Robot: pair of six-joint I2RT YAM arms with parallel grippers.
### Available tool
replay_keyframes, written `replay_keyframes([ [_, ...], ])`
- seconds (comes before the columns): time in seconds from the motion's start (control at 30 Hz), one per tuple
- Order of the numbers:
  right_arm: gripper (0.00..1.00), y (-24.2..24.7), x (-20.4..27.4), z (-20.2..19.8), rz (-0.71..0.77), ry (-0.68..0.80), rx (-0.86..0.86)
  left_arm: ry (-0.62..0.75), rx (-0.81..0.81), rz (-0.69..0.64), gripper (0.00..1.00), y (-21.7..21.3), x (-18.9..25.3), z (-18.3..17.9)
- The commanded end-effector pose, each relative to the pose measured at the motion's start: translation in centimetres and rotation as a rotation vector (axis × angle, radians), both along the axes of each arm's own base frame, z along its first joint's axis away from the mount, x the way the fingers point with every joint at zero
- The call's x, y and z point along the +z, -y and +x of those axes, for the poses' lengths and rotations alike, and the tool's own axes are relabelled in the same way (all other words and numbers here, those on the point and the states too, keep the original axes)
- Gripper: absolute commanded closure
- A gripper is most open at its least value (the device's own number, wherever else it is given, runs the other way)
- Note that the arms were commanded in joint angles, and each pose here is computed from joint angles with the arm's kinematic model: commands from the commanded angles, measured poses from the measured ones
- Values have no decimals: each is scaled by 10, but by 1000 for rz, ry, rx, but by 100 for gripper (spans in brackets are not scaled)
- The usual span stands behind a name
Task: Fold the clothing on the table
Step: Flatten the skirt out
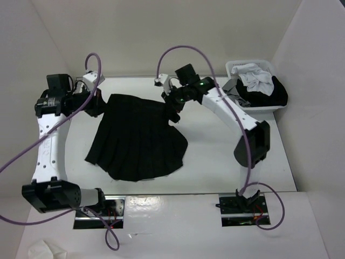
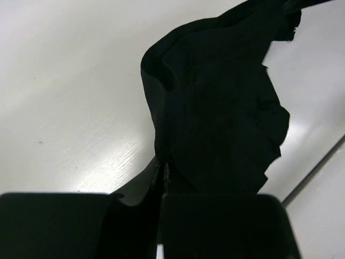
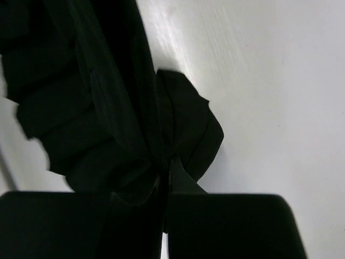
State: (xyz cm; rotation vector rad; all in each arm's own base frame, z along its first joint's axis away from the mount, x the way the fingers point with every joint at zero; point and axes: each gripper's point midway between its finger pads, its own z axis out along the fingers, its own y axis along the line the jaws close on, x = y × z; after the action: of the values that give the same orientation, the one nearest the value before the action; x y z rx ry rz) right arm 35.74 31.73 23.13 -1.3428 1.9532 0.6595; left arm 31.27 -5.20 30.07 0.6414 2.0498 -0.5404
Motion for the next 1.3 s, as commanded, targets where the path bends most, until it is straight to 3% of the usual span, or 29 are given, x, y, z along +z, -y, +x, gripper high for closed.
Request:
replay_keyframes([
  [0.0, 100, -13, -4, 49, -15, 121, -140, 46, 56, 55, 100, -15, -8, 39],
  [0.2, 100, -18, -45, 108, -100, 170, -287, -30, 127, 87, 100, -32, -42, 74],
  [0.33, 100, -26, -24, 133, -67, 222, -348, -18, 136, 96, 100, -33, -39, 84],
  [0.4, 85, -26, -13, 138, -45, 244, -377, 8, 175, 122, 97, -40, -35, 88],
  [0.43, 58, -23, -9, 144, -44, 265, -416, 18, 193, 126, 92, -43, -35, 92],
  [0.47, 40, -20, -7, 149, -41, 274, -457, 20, 217, 147, 89, -48, -38, 95],
  [0.5, 24, -16, -4, 154, -43, 293, -498, 23, 235, 148, 82, -51, -37, 97],
  [0.57, 2, 0, 4, 168, -59, 347, -620, 6, 262, 153, 77, -56, -47, 106],
  [0.6, 2, 2, 4, 169, -55, 342, -653, -5, 293, 150, 72, -59, -47, 109],
  [0.63, 2, 8, 4, 173, -57, 341, -664, -15, 299, 156, 58, -61, -51, 112],
  [0.73, 1, 15, 22, 165, -34, 344, -658, -4, 365, 182, 31, -73, -47, 121],
  [0.77, 1, 17, 31, 156, -24, 345, -635, 4, 388, 200, 18, -78, -47, 123],
  [0.87, 1, 30, 42, 135, -36, 348, -577, 12, 447, 245, 5, -92, -46, 128],
  [1.0, 1, 54, 33, 103, -85, 317, -498, -25, 436, 227, 0, -86, -43, 116],
  [1.13, 1, 79, -19, 60, -212, 189, -388, -101, 341, 180, 0, -66, -46, 92],
  [1.27, 1, 93, -65, 17, -280, 56, -279, -194, 264, 225, 0, -57, -66, 68],
])
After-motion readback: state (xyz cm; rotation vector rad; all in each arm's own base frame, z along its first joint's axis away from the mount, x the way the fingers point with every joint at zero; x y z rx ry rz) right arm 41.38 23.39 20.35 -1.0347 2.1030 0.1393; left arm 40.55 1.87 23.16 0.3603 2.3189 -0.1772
